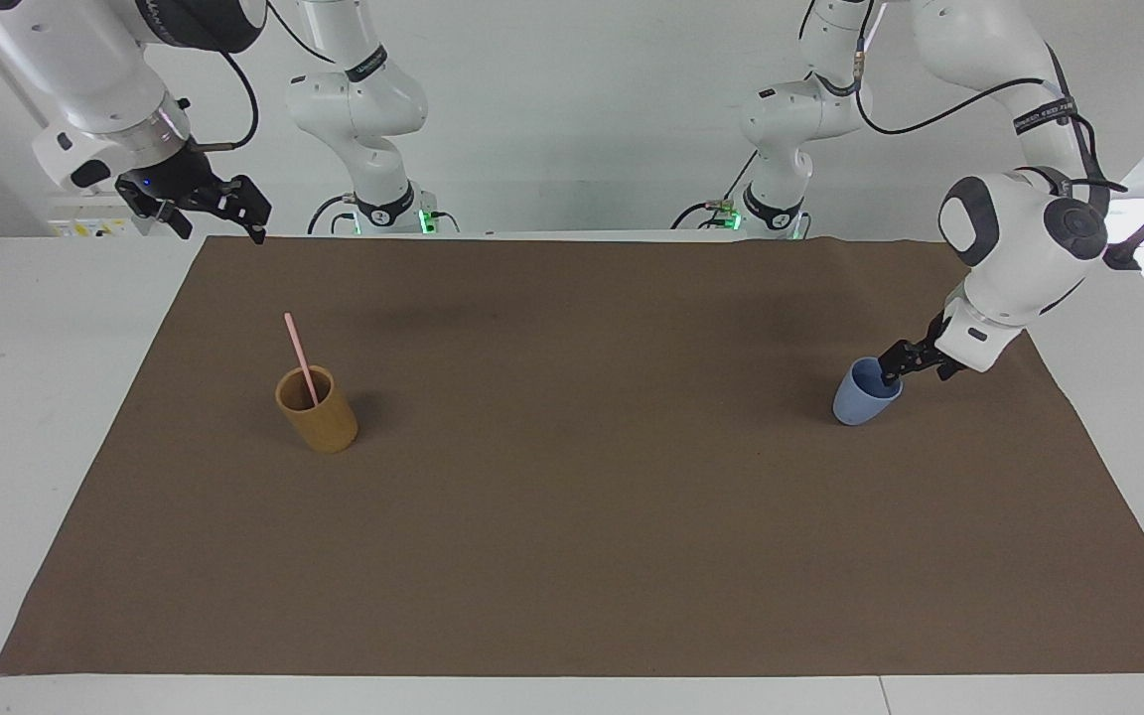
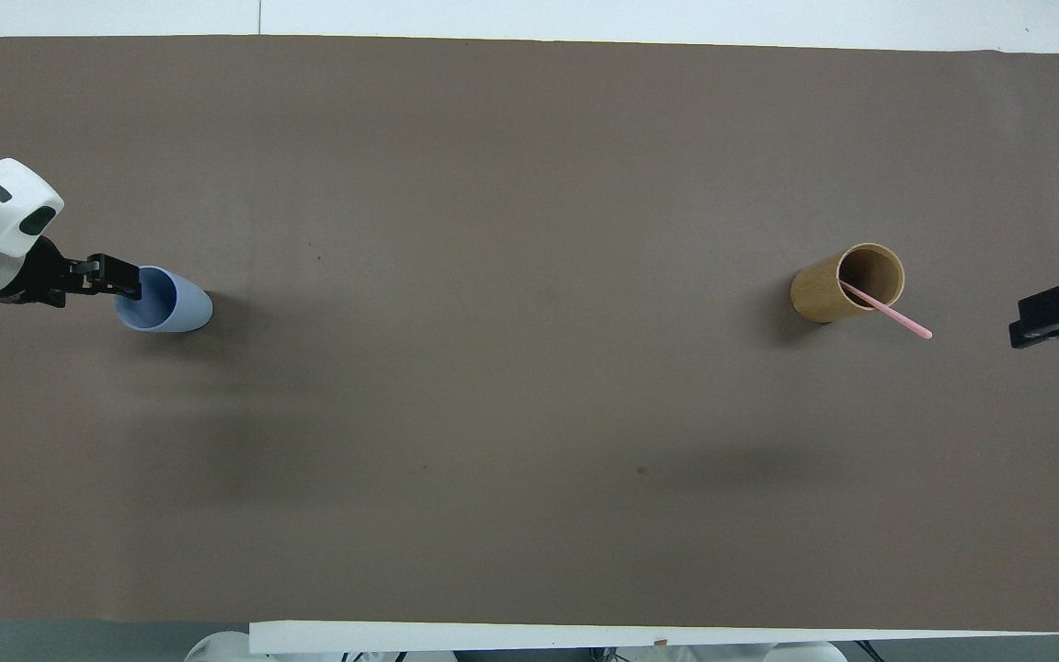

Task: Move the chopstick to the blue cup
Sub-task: 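Reach the left gripper to the blue cup and grasp its rim, then slide the blue cup toward the table center while the right gripper reaches the tube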

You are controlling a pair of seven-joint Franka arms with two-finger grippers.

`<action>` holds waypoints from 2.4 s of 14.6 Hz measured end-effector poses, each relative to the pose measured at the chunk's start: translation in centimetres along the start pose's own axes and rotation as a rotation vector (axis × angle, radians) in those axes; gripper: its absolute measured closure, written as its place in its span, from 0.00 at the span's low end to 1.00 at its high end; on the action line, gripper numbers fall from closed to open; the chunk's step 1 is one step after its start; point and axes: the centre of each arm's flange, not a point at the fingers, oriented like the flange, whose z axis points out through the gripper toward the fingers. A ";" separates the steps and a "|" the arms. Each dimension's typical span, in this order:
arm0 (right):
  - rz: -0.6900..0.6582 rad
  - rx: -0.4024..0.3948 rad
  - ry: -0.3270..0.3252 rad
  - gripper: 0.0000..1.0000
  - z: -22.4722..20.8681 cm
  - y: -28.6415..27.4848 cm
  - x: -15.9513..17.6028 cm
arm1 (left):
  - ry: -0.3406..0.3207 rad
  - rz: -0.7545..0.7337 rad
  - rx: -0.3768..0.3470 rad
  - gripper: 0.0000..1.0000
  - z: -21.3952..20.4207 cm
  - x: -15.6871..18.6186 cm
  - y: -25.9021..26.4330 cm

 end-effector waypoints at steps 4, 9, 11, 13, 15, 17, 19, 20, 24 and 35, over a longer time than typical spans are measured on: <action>0.000 0.000 0.000 0.00 0.0 0.0 0.0 | -0.005 0.003 0.001 0.02 0.2 -0.3 0.1; 0.000 0.001 0.000 0.00 0.0 0.0 0.0 | -0.019 0.008 0.001 0.53 1.9 -0.9 0.5; 0.000 0.001 0.000 0.00 0.0 0.0 0.0 | -0.020 0.010 0.001 0.74 1.9 -1.0 0.5; 0.000 0.001 -0.002 0.00 0.1 0.0 0.0 | -0.021 0.020 0.000 0.93 1.5 -1.0 1.1; 0.000 0.001 -0.002 0.00 0.1 0.0 0.0 | -0.063 0.063 0.002 0.93 1.4 -1.7 3.5; 0.000 0.001 -0.003 0.00 0.1 0.0 0.0 | -0.083 0.126 -0.032 0.94 -0.2 -2.3 8.6; 0.000 0.001 -0.004 0.00 0.2 0.0 0.0 | -0.063 0.172 -0.060 0.94 -3.5 -3.2 15.9; 0.000 0.001 -0.004 0.00 0.2 0.0 0.0 | -0.043 0.181 -0.062 0.94 -4.7 -4.1 19.7; -0.002 0.010 -0.005 0.00 0.2 -0.1 0.0 | 0.021 0.198 -0.079 0.94 -5.9 -7.9 30.8; -0.115 0.059 -0.073 0.00 8.9 -3.9 5.5 | -0.031 0.095 -0.082 0.94 2.5 -10.2 45.4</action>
